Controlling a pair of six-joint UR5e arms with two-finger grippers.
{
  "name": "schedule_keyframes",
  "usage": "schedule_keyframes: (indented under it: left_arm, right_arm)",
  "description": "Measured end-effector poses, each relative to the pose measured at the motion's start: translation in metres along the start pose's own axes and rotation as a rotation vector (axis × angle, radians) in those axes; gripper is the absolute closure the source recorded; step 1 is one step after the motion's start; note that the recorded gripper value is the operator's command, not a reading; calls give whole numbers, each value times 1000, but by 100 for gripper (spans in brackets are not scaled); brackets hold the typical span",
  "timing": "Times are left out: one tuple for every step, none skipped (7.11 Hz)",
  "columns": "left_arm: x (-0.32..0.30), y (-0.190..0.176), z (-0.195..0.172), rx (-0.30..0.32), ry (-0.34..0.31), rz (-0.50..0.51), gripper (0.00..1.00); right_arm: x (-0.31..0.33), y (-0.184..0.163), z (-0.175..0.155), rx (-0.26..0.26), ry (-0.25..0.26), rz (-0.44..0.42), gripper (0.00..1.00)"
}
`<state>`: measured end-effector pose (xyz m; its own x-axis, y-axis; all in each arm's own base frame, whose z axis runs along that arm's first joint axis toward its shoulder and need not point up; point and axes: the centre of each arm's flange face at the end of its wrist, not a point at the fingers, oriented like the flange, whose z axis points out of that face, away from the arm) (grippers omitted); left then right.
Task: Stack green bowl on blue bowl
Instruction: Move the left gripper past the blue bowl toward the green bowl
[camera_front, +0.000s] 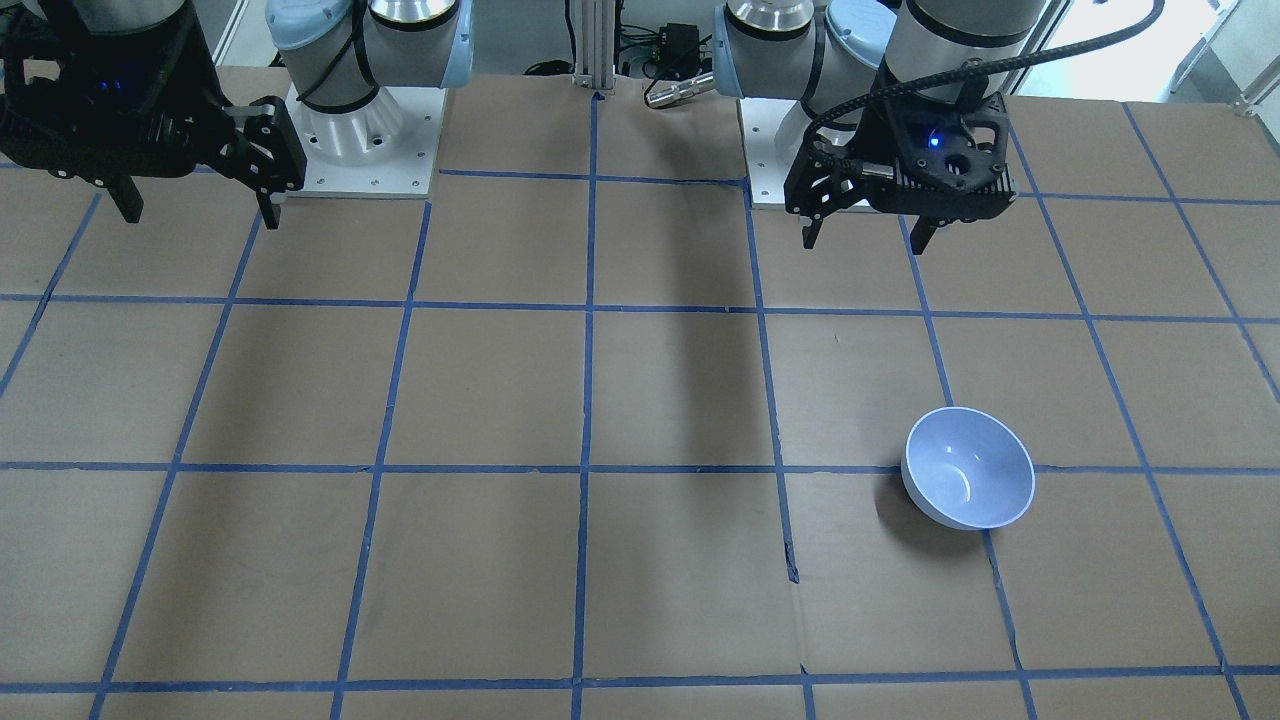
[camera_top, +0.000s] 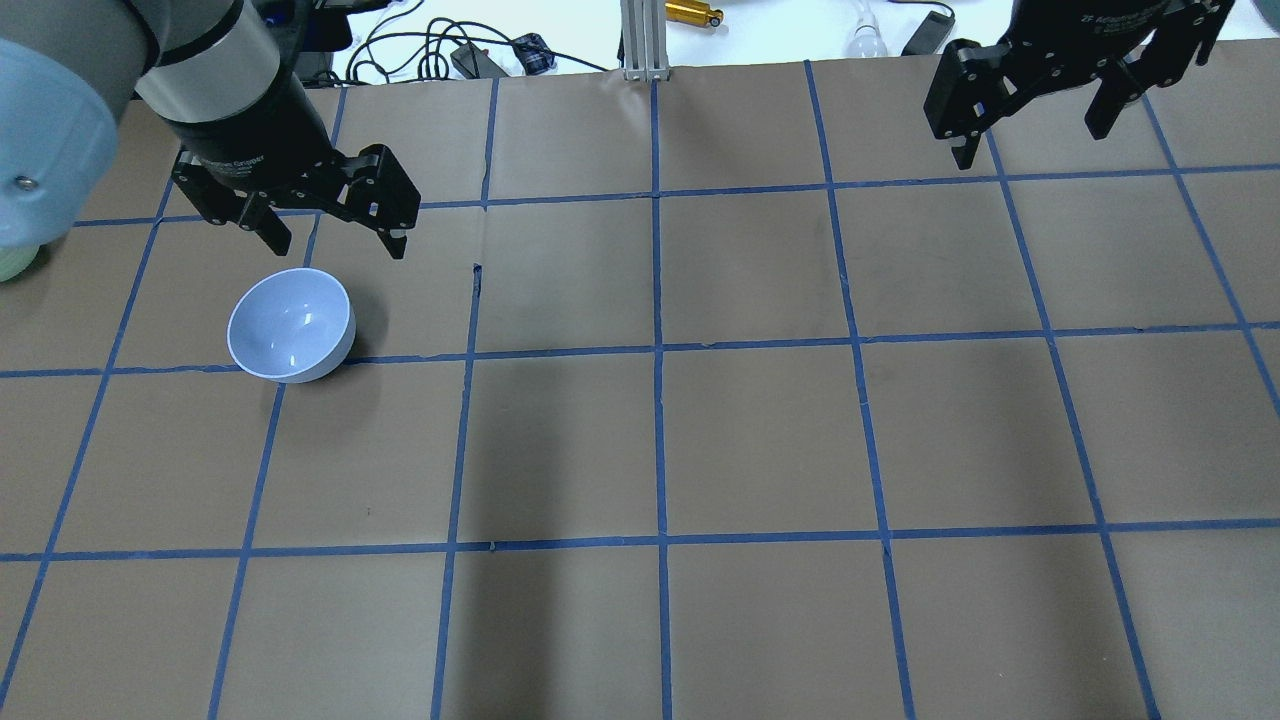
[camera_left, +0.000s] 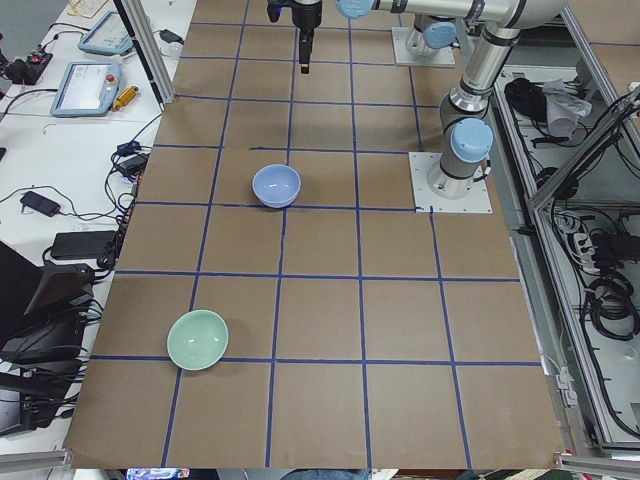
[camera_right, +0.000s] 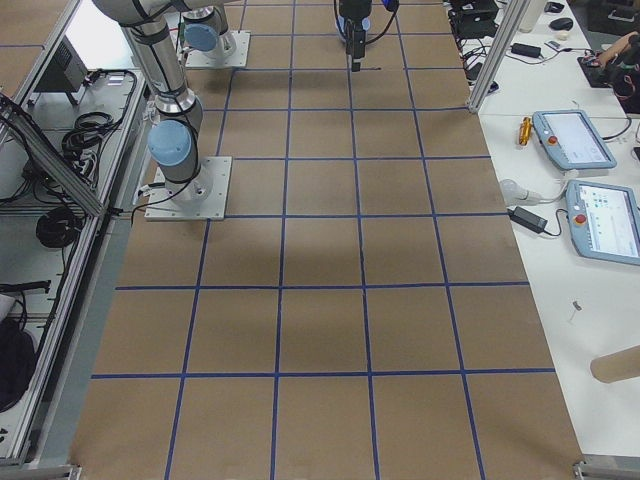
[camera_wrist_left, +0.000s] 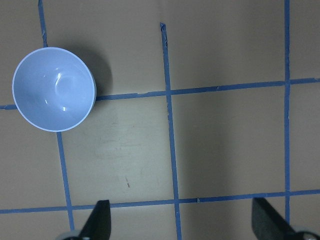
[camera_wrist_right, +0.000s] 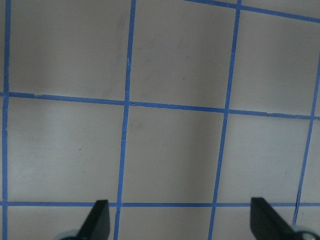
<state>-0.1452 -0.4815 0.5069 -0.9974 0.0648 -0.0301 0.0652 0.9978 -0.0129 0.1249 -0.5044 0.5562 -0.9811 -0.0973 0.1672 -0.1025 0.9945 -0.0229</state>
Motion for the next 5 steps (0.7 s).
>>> schedule_keyframes:
  left_arm:
    - [0,1,0,1,0,0,0]
    - [0,2,-1,2,0,0,0]
    - [0,2,-1,1,0,0,0]
    - [0,1,0,-1,0,0,0]
    - [-1,1,0,-2,-1,0,0]
  right_arm:
    - [0,0,0,0,0,0,0]
    - [0,0,0,0,0,0,0]
    - [0,0,0,0,0,0,0]
    - [0,0,0,0,0,0,0]
    - [0,0,0,0,0,0,0]
